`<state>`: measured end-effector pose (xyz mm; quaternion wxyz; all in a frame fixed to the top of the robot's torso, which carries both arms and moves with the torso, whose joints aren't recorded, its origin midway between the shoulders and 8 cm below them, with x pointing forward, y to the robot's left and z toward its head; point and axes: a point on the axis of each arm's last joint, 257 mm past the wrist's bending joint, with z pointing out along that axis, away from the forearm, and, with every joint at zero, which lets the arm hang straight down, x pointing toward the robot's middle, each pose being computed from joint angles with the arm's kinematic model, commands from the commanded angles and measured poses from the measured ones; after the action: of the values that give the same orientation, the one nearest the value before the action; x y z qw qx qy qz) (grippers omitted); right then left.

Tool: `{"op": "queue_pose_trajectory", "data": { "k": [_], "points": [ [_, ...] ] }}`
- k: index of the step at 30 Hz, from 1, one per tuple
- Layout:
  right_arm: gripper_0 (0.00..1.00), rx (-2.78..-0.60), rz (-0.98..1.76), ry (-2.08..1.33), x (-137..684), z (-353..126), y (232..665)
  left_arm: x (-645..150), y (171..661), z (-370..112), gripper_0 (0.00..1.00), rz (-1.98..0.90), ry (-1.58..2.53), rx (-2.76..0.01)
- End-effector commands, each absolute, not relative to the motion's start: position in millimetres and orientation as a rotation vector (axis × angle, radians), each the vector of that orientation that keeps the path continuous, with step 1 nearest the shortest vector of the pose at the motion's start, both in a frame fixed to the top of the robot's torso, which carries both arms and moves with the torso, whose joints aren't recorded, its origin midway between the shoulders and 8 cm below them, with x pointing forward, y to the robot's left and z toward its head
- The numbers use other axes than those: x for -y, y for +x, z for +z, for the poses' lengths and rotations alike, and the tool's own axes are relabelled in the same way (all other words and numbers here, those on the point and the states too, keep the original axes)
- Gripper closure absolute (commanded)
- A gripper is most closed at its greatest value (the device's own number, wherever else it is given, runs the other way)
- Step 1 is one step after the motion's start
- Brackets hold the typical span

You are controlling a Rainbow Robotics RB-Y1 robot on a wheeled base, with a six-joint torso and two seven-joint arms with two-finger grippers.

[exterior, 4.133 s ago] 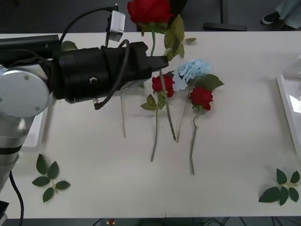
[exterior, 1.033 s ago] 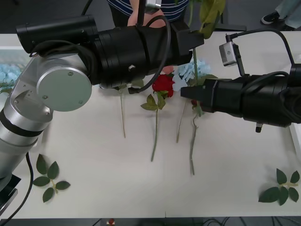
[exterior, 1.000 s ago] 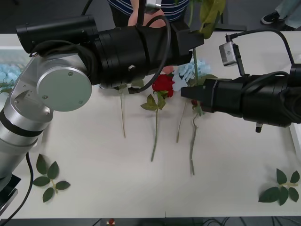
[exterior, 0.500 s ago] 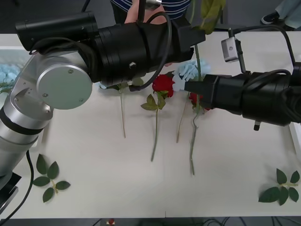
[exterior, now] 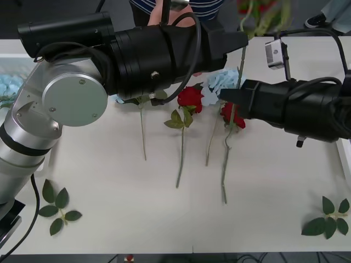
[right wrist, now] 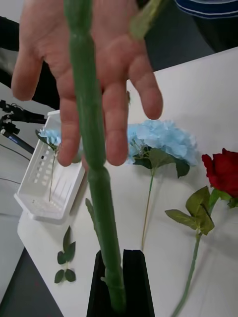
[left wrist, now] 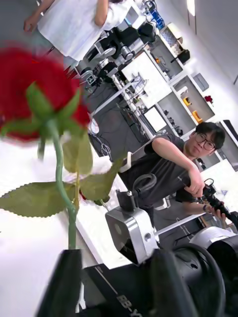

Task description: Place the red flowers into the right box and the blue flowers into the left box. If a person shows an open palm, hand one flower to the person first, then continue sorting.

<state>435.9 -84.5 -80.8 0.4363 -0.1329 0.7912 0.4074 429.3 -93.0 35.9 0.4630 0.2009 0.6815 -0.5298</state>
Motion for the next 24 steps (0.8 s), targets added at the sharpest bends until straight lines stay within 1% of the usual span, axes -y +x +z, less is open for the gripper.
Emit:
{"op": "queue_pose_trajectory", "data": {
  "k": [1,10,13,16,18,24],
  "points": [
    [1.0,-1.923,1.043,-0.308,81,-63,441,92,425,47,0.0,-1.287,0.525,-1.66],
    [1.0,-1.819,0.998,-0.251,106,-47,474,92,425,47,0.0,-1.287,0.525,-1.66],
    [1.0,-1.753,0.963,-0.225,123,-30,492,92,425,47,0.0,-1.287,0.525,-1.66],
    [1.0,-1.702,0.895,-0.22,144,-11,509,92,425,47,0.0,-1.287,0.525,-1.66],
    [1.0,-1.658,0.817,-0.222,166,7,525,92,425,47,0.0,-1.287,0.525,-1.66],
    [1.0,-1.564,0.588,-0.285,213,40,559,92,425,47,0.0,-1.287,0.525,-1.66]
  ]
}}
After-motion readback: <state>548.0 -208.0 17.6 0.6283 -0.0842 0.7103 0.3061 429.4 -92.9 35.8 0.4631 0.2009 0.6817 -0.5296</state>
